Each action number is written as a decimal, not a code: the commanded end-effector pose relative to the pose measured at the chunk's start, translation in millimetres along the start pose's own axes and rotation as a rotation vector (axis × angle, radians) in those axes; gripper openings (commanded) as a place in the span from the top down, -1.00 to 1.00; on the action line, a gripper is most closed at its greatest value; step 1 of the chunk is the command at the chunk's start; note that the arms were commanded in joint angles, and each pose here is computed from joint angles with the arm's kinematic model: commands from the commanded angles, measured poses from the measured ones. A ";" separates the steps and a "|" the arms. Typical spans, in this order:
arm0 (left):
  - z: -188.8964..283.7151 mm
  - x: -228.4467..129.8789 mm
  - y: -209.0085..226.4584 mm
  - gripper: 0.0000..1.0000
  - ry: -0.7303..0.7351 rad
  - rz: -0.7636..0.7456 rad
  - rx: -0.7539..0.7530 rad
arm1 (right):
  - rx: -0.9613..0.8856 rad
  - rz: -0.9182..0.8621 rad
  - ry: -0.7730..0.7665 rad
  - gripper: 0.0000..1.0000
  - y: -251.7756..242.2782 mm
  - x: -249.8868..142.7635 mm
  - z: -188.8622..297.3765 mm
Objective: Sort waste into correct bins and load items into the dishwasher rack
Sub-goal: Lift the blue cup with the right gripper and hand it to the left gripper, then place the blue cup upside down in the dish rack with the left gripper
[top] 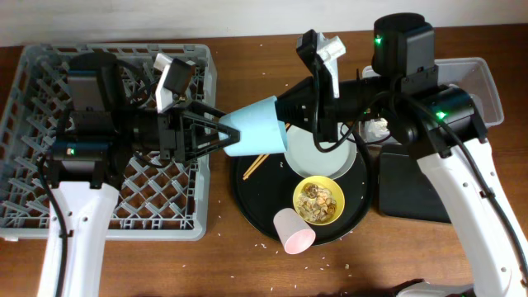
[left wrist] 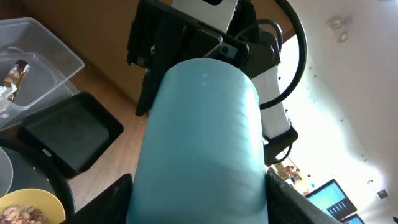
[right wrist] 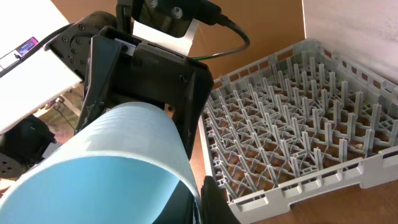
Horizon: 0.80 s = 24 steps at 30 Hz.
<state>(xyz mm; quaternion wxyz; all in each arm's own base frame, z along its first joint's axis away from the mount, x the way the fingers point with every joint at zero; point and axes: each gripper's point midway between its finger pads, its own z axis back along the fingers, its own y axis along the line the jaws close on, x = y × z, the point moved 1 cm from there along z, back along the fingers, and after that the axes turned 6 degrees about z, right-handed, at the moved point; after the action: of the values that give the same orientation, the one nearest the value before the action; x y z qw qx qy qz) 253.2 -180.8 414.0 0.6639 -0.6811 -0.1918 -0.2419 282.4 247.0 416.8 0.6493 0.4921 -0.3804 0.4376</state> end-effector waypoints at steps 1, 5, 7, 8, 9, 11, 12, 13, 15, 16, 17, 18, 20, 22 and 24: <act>-2.1 -1.1 -5.1 -0.72 0.007 0.012 -0.005 | -0.022 0.006 -0.011 0.92 -2.6 5.4 0.2; -2.1 -1.0 -5.2 -0.57 0.007 0.032 -0.005 | -0.024 0.000 -0.034 0.92 -3.5 12.8 0.3; -2.1 -1.0 -5.2 -0.31 0.007 0.032 -0.005 | -0.024 -0.011 -0.028 0.92 -3.3 10.9 0.2; -2.1 -0.9 -5.0 -0.24 0.006 0.031 -0.004 | -0.023 -0.021 -0.023 0.92 -3.1 9.3 0.2; -2.1 -0.8 -4.8 -0.24 0.006 0.031 -0.003 | -0.022 -0.030 -0.019 0.92 -2.9 7.9 0.1; -2.1 -0.6 -5.0 -0.44 0.006 0.028 -0.003 | -0.021 -0.043 -0.012 0.92 -2.5 5.6 0.0; -2.1 -0.6 -5.0 -0.51 0.006 0.027 -0.003 | -0.015 -0.043 -0.010 0.92 -0.8 5.3 -1.6; -2.1 -0.6 -5.0 -0.57 0.006 0.027 -0.003 | -0.006 -0.039 -0.007 0.92 1.8 5.2 -4.2; -2.1 -0.6 -5.1 -0.59 0.006 0.028 -0.004 | 0.004 -0.028 -0.001 0.92 6.4 5.1 -10.2; -2.1 -0.7 -5.2 -0.59 0.006 0.029 -0.004 | -0.025 -0.028 0.006 0.92 2.7 4.0 -11.8; -2.1 -0.7 -5.1 -0.56 0.006 0.029 -0.004 | -0.048 -0.032 0.011 0.92 -1.2 2.8 -11.6; -2.1 -0.7 -5.1 -0.51 0.006 0.029 -0.004 | -0.049 -0.033 0.012 0.92 -1.4 2.6 -11.6; -2.1 -0.7 -5.1 -0.33 0.006 0.029 -0.004 | -0.048 -0.039 0.015 0.92 -1.0 1.5 -11.9; -2.1 -0.6 -4.9 -0.18 0.006 0.027 -0.003 | -0.048 -0.045 0.019 0.24 -0.9 0.4 -11.8; -2.1 1.1 -1.2 0.01 -0.005 0.026 0.021 | -0.049 -0.040 0.016 -0.67 -1.0 1.3 -11.6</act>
<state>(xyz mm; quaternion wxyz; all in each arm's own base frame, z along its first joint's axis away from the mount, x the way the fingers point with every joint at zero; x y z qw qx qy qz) 252.4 -182.3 413.3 0.6702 -0.6855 -0.1728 -0.2258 285.0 256.4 413.1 0.6753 0.4845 -0.3705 0.4147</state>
